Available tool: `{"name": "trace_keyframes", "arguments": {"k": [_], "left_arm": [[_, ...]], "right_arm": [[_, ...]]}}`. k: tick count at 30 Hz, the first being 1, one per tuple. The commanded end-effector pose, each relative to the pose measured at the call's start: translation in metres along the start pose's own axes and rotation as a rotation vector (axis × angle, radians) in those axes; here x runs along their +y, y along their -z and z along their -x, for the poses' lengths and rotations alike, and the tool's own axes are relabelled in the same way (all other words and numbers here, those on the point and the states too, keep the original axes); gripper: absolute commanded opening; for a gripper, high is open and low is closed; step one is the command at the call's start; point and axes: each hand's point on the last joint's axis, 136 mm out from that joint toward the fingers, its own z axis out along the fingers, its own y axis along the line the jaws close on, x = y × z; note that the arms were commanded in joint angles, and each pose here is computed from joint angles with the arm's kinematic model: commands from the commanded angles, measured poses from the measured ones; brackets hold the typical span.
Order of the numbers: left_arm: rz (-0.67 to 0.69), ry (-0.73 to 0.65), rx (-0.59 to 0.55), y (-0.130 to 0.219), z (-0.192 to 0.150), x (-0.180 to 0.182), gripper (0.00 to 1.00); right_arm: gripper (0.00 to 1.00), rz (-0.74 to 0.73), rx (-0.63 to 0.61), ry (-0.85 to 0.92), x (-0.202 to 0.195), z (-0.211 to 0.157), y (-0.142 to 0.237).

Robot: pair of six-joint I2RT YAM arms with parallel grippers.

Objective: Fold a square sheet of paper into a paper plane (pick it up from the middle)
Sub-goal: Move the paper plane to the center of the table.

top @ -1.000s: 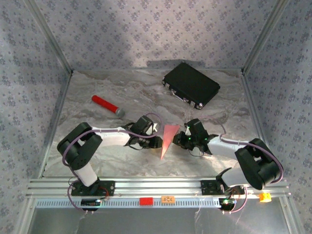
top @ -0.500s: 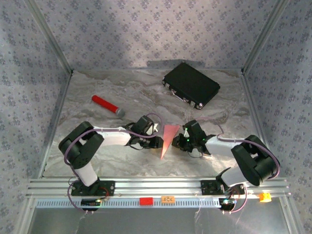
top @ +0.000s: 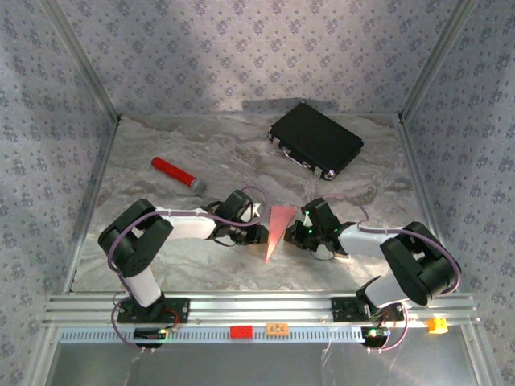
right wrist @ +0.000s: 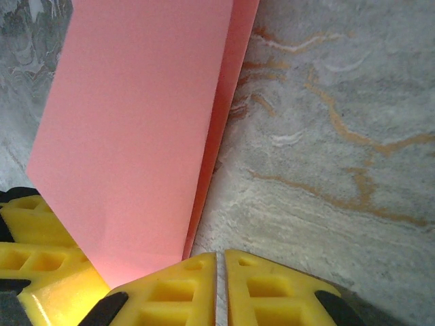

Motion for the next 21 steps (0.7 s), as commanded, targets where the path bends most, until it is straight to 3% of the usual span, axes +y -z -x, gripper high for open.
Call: {"name": "trace_keyframes", "arguments": {"k": [1,12,21], "left_arm": [[-0.03,-0.027,0.012,-0.0056,0.0017,-0.0081,0.26],[-0.049,-0.034,0.0,-0.0035,0.003,-0.0129,0.29],[-0.049,-0.039,0.011,-0.0069,0.0016,-0.0151,0.25]], "right_arm": [[0.13,0.029,0.028,0.008,0.0092,-0.0048,-0.0046],[0.12,0.035,0.029,0.017,0.0118,-0.0052,-0.0055],[0.12,0.039,0.034,0.017,0.0124,-0.0059,-0.0072]]}}
